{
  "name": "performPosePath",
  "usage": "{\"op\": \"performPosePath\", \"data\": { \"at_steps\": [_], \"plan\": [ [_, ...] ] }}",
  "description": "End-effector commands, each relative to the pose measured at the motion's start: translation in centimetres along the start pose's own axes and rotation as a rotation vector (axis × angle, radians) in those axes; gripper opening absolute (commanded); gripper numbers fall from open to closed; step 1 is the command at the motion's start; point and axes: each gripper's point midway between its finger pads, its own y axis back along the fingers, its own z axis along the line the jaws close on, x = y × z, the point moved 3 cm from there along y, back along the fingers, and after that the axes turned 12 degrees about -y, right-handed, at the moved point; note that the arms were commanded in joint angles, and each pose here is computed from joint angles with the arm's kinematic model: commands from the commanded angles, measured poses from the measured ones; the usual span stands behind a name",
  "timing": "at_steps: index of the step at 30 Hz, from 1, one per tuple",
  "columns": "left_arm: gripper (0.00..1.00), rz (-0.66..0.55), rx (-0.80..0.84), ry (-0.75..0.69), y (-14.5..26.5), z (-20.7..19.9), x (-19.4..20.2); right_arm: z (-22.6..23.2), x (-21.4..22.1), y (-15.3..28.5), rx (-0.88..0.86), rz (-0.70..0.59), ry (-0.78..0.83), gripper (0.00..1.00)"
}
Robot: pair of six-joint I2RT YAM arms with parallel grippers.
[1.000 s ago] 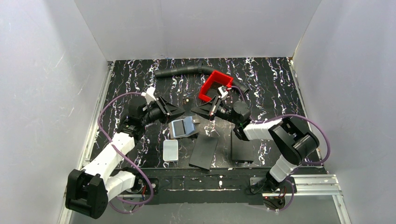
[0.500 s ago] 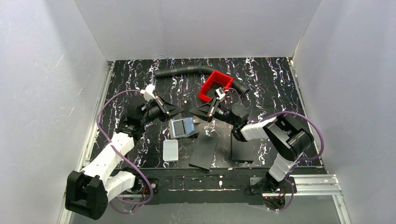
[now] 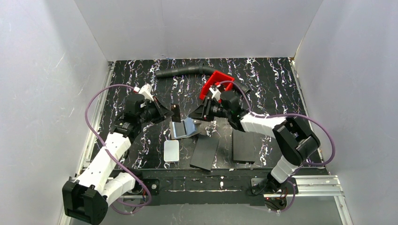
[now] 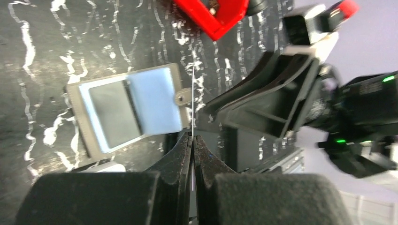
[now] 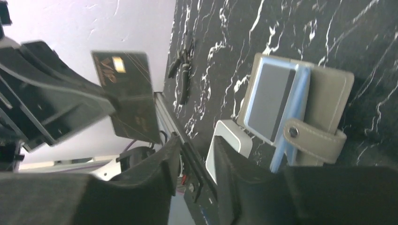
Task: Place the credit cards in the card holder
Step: Insert the credit card into the card holder.
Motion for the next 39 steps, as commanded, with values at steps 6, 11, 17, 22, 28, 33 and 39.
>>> {"op": "performPosePath", "data": {
  "at_steps": [6,11,17,22,28,33,39],
  "plan": [
    [0.0,0.157,-0.109,-0.006,-2.1,3.9,3.7,-1.7,0.4,-2.9,0.233,0.139,0.289,0.13],
    [0.0,0.178,-0.084,0.054,-4.0,4.4,4.6,-4.4,0.6,-4.0,0.305,0.175,0.284,0.04],
    [0.0,0.262,-0.049,0.079,-5.6,5.1,6.4,-6.4,0.3,-3.4,0.392,0.16,0.329,0.02],
    [0.0,0.278,-0.048,0.081,-6.3,5.8,7.4,-7.5,0.1,-2.5,0.438,0.145,0.349,0.02],
    [0.0,0.323,-0.045,0.093,-7.0,6.2,8.1,-8.5,-0.4,-2.2,0.452,0.134,0.337,0.02],
    [0.0,0.351,-0.059,0.128,-7.6,6.5,8.4,-9.3,-0.3,-2.5,0.459,0.149,0.327,0.02],
    [0.0,0.39,-0.105,0.188,-8.4,7.1,8.7,-10.1,-0.3,-2.7,0.468,0.149,0.318,0.02]
  ]
}}
